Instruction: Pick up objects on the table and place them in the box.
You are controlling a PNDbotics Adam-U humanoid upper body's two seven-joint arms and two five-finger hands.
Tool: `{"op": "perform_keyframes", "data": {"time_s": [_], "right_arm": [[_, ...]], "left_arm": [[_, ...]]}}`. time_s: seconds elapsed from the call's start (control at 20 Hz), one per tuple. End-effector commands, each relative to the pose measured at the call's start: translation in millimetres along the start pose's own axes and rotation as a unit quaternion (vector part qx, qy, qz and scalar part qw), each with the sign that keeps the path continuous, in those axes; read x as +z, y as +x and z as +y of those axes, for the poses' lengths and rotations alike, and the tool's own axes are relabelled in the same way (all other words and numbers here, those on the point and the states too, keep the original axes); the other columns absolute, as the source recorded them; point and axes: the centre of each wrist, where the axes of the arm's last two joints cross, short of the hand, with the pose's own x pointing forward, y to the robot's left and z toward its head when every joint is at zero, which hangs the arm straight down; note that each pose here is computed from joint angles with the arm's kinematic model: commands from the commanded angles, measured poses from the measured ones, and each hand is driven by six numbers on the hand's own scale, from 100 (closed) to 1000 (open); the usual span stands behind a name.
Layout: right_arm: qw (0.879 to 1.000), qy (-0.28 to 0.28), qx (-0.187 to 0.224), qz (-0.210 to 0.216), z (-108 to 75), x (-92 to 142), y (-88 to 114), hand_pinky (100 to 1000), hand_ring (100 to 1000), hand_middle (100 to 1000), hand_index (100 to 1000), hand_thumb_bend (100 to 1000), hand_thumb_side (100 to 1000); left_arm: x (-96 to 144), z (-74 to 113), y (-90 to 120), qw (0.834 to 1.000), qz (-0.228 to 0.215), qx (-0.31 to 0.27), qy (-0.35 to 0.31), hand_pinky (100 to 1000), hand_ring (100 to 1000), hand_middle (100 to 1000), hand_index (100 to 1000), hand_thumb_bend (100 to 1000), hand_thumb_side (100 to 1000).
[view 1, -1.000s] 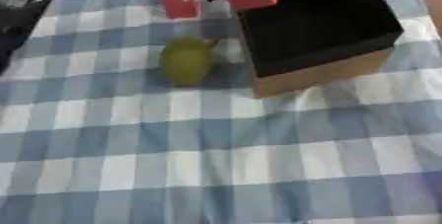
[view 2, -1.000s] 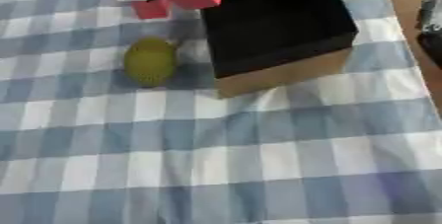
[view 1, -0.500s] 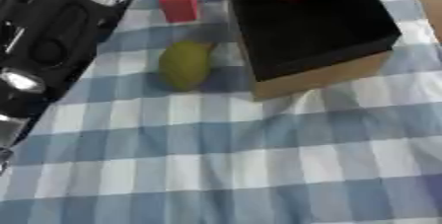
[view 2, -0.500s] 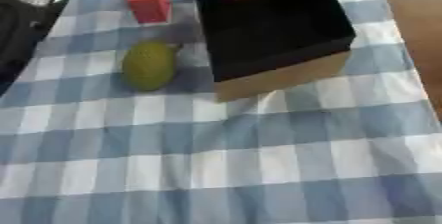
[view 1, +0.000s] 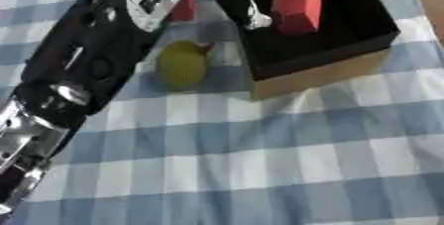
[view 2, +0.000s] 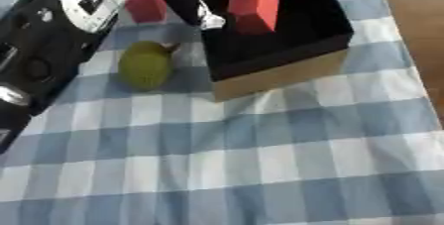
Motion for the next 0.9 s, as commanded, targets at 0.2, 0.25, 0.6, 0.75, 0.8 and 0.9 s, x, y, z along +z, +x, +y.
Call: {"op": "perform_keyframes", "data": {"time_s": [0.2, 0.25, 0.6, 0.75, 0.8, 0.9], "right_arm": [[1.000, -0.001, 0.001, -0.009, -3.6, -4.9, 3.1, 887, 988, 466, 859, 100, 470], [1.000, -0.001, 0.002, -0.009, -3.8, -4.7, 3.1, 887, 988, 466, 859, 100, 470], [1.000, 0.001, 0.002, -0.007, -4.4, -3.3, 2.8, 887, 985, 468, 859, 100, 470], [1.000, 0.003, 0.010, -0.003, -7.3, -0.5, 1.7, 887, 985, 466, 859, 100, 470], [1.000, 0.005, 0.014, -0.001, -8.6, 0.8, 1.3, 887, 985, 466, 859, 100, 470], [1.000, 0.006, 0.021, 0.001, -10.4, 2.8, 0.7, 887, 985, 466, 859, 100, 470]], "left_arm": [[9.6, 17.2, -1.6, 0.998, -0.004, -0.040, 0.044, 881, 839, 775, 931, 429, 536], [11.7, 19.8, -1.1, 0.998, -0.004, -0.042, 0.054, 881, 839, 775, 930, 407, 526], [28.5, 40.7, 3.4, 0.993, -0.009, -0.025, 0.115, 879, 835, 768, 910, 359, 500], [50.2, 51.2, -4.7, 0.993, 0.016, -0.041, 0.108, 881, 839, 771, 904, 393, 459], [60.2, 53.5, -10.4, 0.993, 0.034, -0.053, 0.099, 882, 842, 773, 902, 423, 447], [76.4, 53.7, -20.6, 0.992, 0.063, -0.075, 0.076, 884, 846, 775, 901, 463, 444]]}}
